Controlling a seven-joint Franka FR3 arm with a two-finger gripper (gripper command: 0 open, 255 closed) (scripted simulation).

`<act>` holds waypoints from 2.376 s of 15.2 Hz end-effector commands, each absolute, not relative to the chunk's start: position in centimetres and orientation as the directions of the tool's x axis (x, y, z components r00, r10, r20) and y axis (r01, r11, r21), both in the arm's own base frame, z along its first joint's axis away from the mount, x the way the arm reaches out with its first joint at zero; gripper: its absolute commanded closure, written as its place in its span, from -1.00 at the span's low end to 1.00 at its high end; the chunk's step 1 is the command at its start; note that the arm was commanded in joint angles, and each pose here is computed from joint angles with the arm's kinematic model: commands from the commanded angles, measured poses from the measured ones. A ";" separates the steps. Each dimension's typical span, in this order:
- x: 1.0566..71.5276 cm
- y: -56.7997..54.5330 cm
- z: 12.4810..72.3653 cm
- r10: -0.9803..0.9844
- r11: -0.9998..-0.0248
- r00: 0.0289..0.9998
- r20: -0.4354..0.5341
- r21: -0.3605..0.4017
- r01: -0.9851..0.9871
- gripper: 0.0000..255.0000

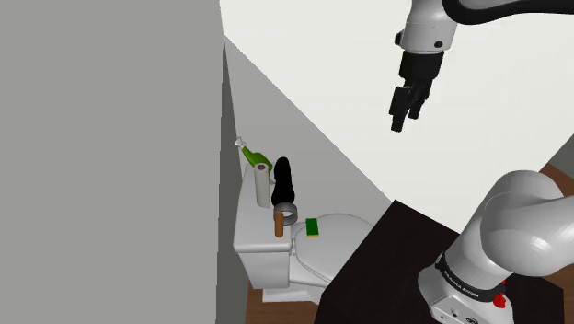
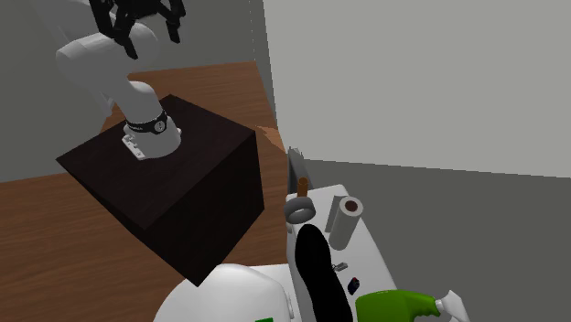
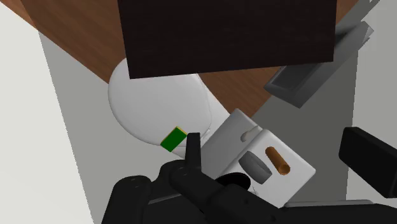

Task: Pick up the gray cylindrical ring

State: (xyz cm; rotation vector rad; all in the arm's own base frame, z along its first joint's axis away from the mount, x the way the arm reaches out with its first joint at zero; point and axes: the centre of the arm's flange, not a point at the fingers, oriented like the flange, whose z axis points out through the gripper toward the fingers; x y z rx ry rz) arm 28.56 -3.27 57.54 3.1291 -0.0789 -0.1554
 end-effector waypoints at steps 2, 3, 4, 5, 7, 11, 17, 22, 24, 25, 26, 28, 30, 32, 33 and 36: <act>29.2 -3.3 56.4 -0.034 -0.999 0.995 -0.095 0.009 -0.033 -1.00; 29.8 -3.2 55.3 -0.017 -1.000 0.996 -0.091 0.008 -0.016 -1.00; 30.4 -3.2 54.2 0.001 -1.000 0.996 -0.086 0.008 0.001 -1.00; 31.1 -3.1 53.1 0.018 -1.000 0.996 -0.082 0.007 0.018 -1.00; 32.3 -3.0 50.8 0.052 -0.999 0.996 -0.074 0.006 0.052 -1.00; 34.9 -2.6 46.4 0.120 -0.993 0.991 -0.057 0.004 0.120 -1.00; 38.8 -1.6 39.9 0.221 -0.975 0.975 -0.032 0.004 0.221 -1.00; 42.1 -0.4 34.5 0.303 -0.953 0.953 -0.011 0.005 0.303 -1.00; 43.5 0.1 32.4 0.336 -0.942 0.942 -0.002 0.006 0.336 -1.00; 44.1 0.4 31.3 0.352 -0.936 0.936 0.002 0.007 0.352 -1.00; 44.8 0.7 30.3 0.368 -0.930 0.930 0.006 0.008 0.368 -1.00; 46.1 1.3 28.2 0.399 -0.917 0.917 0.014 0.010 0.399 -1.00; 47.4 2.0 26.1 0.430 -0.903 0.902 0.022 0.012 0.430 -1.00; 48.7 2.8 24.0 0.461 -0.887 0.887 0.030 0.014 0.461 -1.00; 49.4 3.2 23.0 0.476 -0.879 0.879 0.035 0.015 0.476 -1.00; 51.3 4.4 19.9 0.520 -0.854 0.853 0.046 0.019 0.520 -1.00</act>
